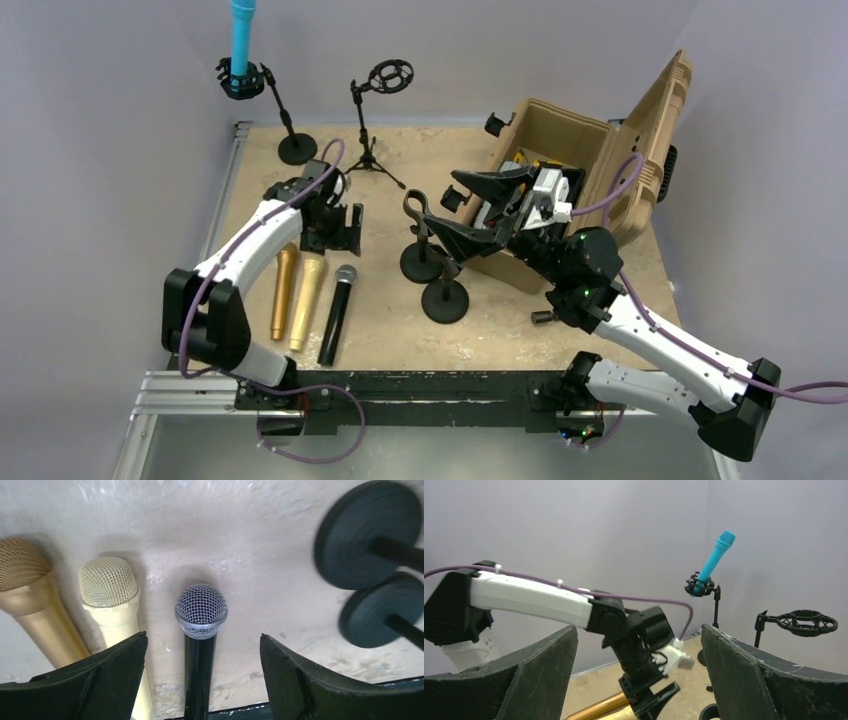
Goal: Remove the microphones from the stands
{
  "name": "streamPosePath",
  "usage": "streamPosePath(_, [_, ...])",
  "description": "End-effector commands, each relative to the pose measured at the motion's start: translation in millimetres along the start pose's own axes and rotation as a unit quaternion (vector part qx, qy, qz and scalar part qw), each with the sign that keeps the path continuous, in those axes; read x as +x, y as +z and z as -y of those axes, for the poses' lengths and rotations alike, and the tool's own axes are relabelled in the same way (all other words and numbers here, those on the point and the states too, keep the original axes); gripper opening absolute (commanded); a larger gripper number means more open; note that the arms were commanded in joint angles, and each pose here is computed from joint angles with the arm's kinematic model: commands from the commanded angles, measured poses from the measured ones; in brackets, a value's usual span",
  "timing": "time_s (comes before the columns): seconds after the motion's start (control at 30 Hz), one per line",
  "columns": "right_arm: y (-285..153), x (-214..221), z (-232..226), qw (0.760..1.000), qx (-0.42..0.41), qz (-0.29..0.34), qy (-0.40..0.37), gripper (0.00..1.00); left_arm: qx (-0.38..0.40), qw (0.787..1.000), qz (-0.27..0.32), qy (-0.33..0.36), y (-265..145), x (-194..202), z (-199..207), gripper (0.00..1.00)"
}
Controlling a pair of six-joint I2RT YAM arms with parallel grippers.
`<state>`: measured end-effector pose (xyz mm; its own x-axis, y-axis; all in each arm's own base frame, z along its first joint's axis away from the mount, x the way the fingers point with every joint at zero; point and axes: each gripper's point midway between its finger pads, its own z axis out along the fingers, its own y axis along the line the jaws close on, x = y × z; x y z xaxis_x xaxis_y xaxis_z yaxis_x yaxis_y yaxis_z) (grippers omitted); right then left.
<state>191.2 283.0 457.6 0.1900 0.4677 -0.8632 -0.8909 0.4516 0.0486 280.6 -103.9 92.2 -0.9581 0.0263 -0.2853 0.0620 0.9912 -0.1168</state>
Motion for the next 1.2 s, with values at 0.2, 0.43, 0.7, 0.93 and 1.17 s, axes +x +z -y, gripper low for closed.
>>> streamPosePath(0.2, [-1, -31, -7, 1.0, -0.008, 0.03, 0.001, 0.91, 0.141, 0.93, 0.33, -0.078, -129, -132, 37, 0.79])
streamPosePath(0.43, [-1, -34, -7, 0.999, -0.008, 0.031, 0.002, 0.91, 0.25, 0.864, 0.414, -0.138, -141, -202, 50, 0.78])
streamPosePath(0.7, [-1, -39, -9, 0.999, -0.009, 0.032, 0.009, 0.91, 0.276, 0.835, 0.455, -0.14, -108, -261, 50, 0.71])
streamPosePath(0.93, [2, -38, -5, 1.0, 0.0, 0.027, 0.009, 0.91, 0.279, 0.837, 0.443, -0.159, -66, -288, 39, 0.66])
streamPosePath(1.17, [6, -31, -2, 1.0, 0.005, 0.017, 0.009, 0.91, 0.3, 0.834, 0.427, -0.179, -37, -310, 33, 0.51])
